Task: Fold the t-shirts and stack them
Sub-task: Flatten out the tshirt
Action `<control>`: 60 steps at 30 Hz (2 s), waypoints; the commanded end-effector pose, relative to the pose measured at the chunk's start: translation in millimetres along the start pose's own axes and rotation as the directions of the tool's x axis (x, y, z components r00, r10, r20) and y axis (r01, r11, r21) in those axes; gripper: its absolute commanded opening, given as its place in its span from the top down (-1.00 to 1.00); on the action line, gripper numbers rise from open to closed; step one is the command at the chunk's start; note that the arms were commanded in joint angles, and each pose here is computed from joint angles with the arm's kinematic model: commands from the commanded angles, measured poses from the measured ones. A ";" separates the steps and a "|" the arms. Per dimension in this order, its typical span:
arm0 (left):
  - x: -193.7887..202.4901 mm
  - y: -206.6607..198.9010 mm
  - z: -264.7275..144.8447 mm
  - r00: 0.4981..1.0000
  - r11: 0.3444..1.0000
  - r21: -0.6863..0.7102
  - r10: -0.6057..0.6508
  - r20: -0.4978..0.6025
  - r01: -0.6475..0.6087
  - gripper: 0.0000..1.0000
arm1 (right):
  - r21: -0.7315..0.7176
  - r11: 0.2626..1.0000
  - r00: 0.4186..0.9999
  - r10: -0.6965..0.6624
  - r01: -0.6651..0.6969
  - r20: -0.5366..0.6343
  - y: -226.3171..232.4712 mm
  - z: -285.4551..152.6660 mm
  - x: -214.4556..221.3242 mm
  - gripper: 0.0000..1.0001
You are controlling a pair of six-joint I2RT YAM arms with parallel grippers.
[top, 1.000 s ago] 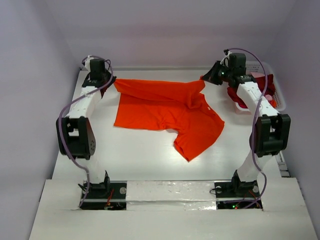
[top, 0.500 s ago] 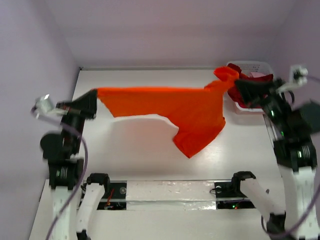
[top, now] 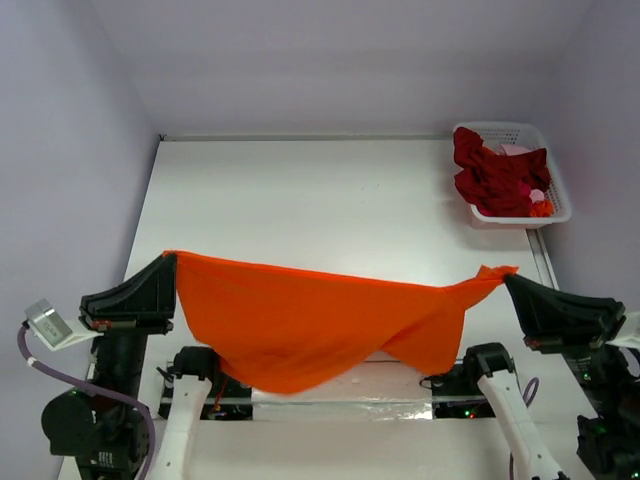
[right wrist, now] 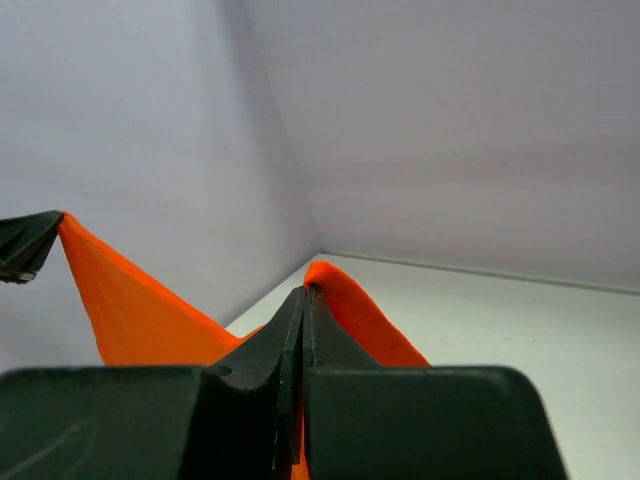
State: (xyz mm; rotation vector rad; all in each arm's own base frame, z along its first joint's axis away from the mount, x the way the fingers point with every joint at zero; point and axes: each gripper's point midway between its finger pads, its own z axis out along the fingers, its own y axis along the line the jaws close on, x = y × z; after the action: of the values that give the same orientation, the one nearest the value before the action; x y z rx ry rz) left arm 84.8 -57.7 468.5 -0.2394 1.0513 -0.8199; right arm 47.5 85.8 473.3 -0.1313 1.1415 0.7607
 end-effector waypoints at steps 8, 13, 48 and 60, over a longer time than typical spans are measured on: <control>18.4 85.5 104.0 0.995 0.957 -0.274 0.089 -0.047 -0.098 1.00 | 0.113 0.993 0.994 0.057 -0.046 -0.098 -81.1 159.0 15.1 1.00; 81.4 188.6 153.4 0.985 0.906 -0.411 0.035 -0.171 -0.104 1.00 | 0.232 0.968 0.953 0.156 -0.095 -0.259 -160.0 229.8 108.8 1.00; 280.2 458.0 198.4 0.859 0.564 -0.802 -0.297 -0.418 -0.195 1.00 | 0.539 0.840 0.645 0.448 -0.066 -0.619 -324.4 294.5 389.8 1.00; 288.5 473.6 248.7 0.868 0.633 -0.759 -0.281 -0.409 -0.153 1.00 | 0.542 0.830 0.627 0.491 -0.128 -0.605 -347.1 343.8 419.4 1.00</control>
State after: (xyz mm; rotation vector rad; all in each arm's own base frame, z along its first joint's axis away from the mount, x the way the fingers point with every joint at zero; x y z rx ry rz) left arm 571.7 18.0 110.2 -0.9026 1.9719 -0.3933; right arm 595.9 177.5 150.2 0.2139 2.1824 0.7090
